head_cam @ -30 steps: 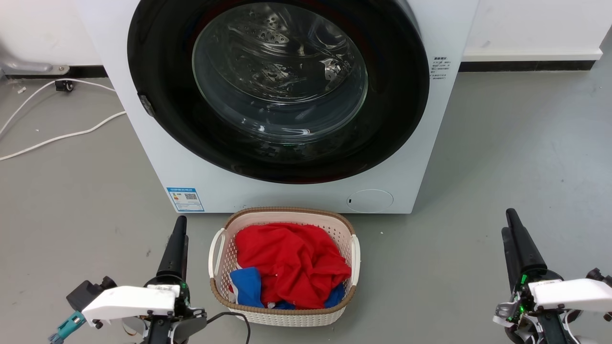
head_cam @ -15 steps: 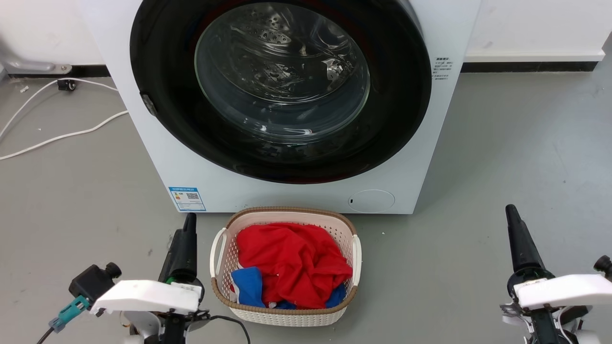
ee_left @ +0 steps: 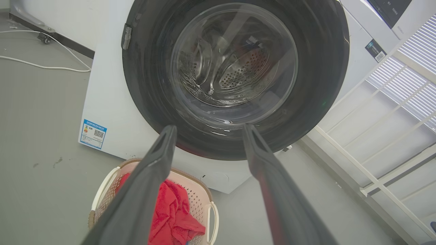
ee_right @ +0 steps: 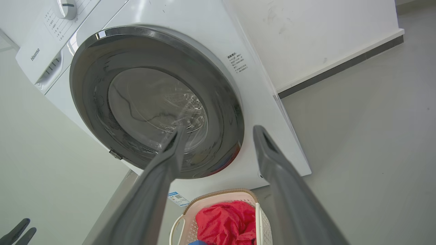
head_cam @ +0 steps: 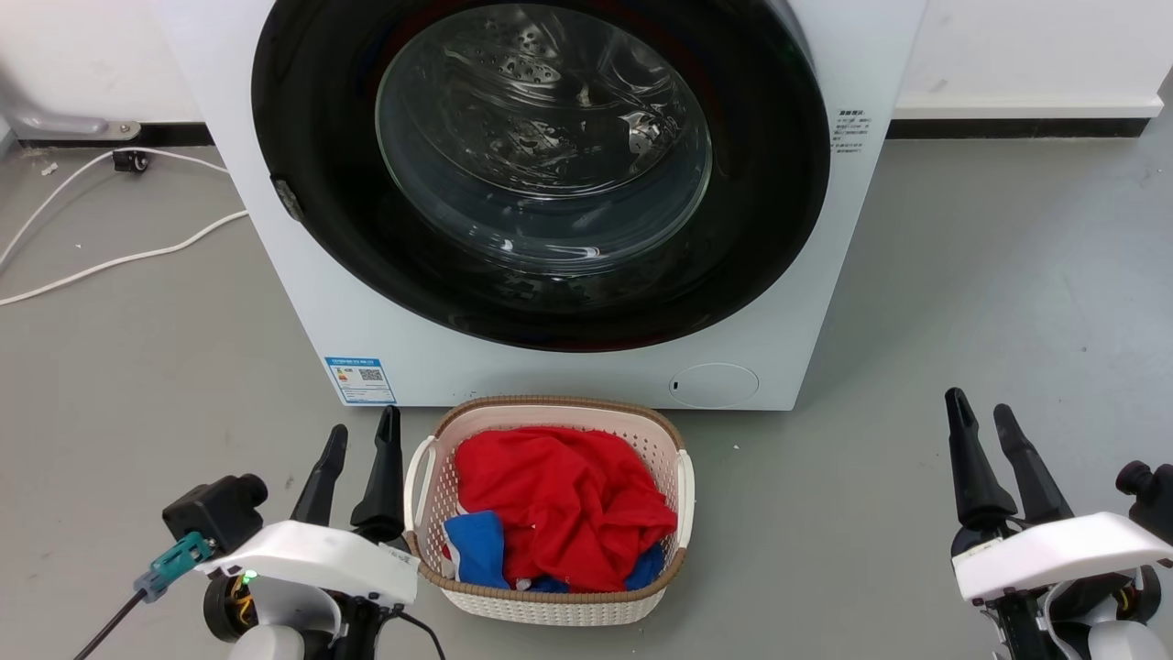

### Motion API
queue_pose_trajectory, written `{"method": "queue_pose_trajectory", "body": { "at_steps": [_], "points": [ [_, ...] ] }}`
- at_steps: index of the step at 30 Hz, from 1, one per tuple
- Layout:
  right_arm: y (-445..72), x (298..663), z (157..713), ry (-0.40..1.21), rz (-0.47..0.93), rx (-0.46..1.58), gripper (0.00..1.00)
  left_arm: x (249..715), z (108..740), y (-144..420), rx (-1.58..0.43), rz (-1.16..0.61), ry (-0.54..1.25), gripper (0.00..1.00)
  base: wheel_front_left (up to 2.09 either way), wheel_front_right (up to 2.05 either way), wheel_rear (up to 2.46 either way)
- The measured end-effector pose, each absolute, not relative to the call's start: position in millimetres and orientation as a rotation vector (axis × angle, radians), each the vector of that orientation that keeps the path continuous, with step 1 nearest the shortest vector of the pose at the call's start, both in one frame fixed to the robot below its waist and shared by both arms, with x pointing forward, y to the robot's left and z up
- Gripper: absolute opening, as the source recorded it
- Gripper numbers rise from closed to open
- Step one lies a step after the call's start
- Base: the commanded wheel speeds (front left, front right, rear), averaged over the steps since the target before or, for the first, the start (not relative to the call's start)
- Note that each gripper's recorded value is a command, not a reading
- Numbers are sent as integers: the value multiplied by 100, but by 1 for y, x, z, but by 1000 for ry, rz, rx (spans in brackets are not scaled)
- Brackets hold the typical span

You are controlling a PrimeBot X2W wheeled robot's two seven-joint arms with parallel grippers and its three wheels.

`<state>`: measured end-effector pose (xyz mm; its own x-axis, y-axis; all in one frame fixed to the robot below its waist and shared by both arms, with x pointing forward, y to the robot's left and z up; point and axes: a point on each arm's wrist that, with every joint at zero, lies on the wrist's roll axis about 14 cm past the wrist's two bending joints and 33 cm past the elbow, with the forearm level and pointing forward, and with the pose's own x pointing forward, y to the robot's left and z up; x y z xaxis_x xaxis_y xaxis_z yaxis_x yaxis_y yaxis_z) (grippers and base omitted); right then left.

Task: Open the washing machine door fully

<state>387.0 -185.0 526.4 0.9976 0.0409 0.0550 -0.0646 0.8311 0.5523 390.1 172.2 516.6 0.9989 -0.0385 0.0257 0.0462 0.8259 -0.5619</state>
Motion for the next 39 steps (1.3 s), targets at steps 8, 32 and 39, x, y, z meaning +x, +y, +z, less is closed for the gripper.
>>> {"method": "queue_pose_trajectory", "body": {
  "at_steps": [8, 32, 39],
  "points": [
    [-182, 385, 529, -32, 72, 446, 100, 392, 520, 172, -430, -58, -26, 100, 0, 0, 0],
    [-180, 377, 523, 5, 76, 161, 100, 393, 522, 160, -164, -109, -60, 100, 0, 0, 0],
    [-179, 376, 525, 2, 79, 91, 100, 393, 521, 156, -118, -122, -66, 100, 0, 0, 0]
  ]
}}
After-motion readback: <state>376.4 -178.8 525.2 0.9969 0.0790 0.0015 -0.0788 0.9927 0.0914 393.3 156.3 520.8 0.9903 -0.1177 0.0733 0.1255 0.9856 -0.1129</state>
